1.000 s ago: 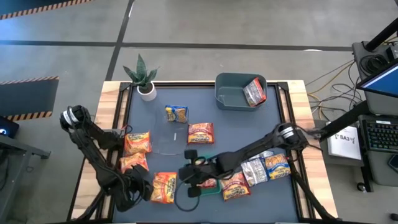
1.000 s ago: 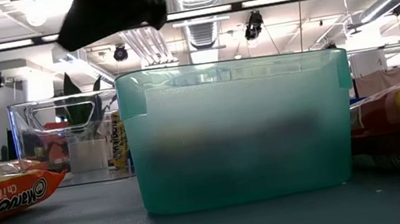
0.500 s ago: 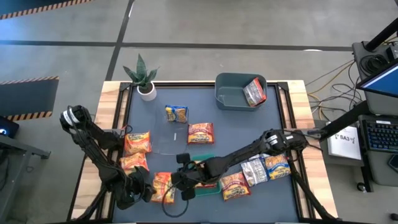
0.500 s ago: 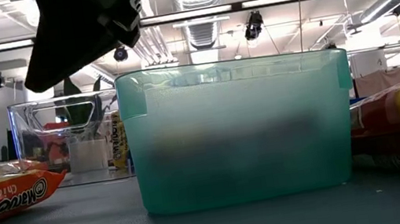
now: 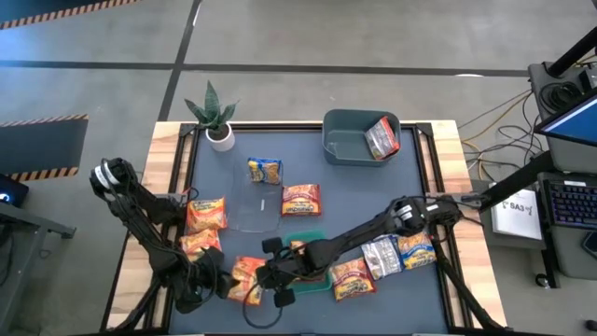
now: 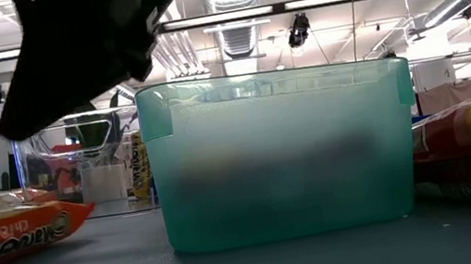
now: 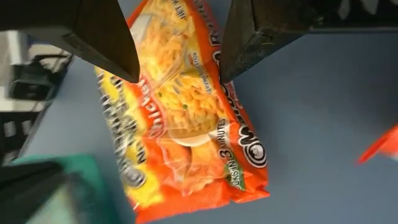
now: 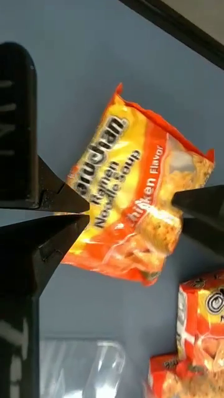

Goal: Sort Maruchan noodles
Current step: Put the orange noodle pack into the dark blue bin

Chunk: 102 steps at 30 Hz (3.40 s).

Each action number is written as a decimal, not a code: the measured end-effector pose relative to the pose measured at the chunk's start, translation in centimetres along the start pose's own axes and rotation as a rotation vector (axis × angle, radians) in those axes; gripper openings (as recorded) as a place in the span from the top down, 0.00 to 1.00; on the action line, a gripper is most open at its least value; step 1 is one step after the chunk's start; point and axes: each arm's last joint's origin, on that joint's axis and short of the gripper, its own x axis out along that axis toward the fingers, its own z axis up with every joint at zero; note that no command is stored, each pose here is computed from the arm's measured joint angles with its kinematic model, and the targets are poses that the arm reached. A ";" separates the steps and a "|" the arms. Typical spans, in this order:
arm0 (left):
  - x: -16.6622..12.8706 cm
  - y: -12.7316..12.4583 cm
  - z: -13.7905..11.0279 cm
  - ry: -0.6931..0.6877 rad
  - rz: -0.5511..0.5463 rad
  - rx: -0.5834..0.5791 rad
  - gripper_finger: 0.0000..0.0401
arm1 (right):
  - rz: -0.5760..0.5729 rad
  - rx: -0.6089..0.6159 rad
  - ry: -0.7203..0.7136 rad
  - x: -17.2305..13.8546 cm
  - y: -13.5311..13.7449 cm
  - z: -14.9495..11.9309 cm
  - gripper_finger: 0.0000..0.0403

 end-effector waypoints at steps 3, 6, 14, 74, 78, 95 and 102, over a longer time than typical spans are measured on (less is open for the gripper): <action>0.0 -0.3 0.0 -0.018 -0.020 0.008 0.49 | 0.004 -0.013 0.010 0.9 0.1 -0.5 0.98; 0.0 -0.4 0.0 -0.017 -0.023 0.007 0.49 | 0.004 -0.016 0.022 1.4 0.2 -0.9 0.98; -0.1 -0.4 0.0 -0.017 -0.023 0.015 0.49 | 0.014 -0.023 0.013 2.5 0.4 -1.4 0.98; 2.3 -2.9 -3.4 -0.007 -0.057 -0.037 0.75 | 0.030 -0.004 0.012 -0.1 -0.2 -0.1 0.93; 1.7 -3.9 -3.6 0.016 -0.014 0.009 0.75 | 0.028 0.012 0.006 -1.2 -0.4 0.4 0.83; -3.8 -10.8 -1.8 -0.152 0.190 0.346 0.75 | 0.024 0.042 -0.014 -12.8 -2.4 0.7 0.60; -4.7 -14.2 1.2 -0.306 0.200 0.512 0.78 | 0.026 0.010 -0.167 -16.7 -2.8 -3.3 0.62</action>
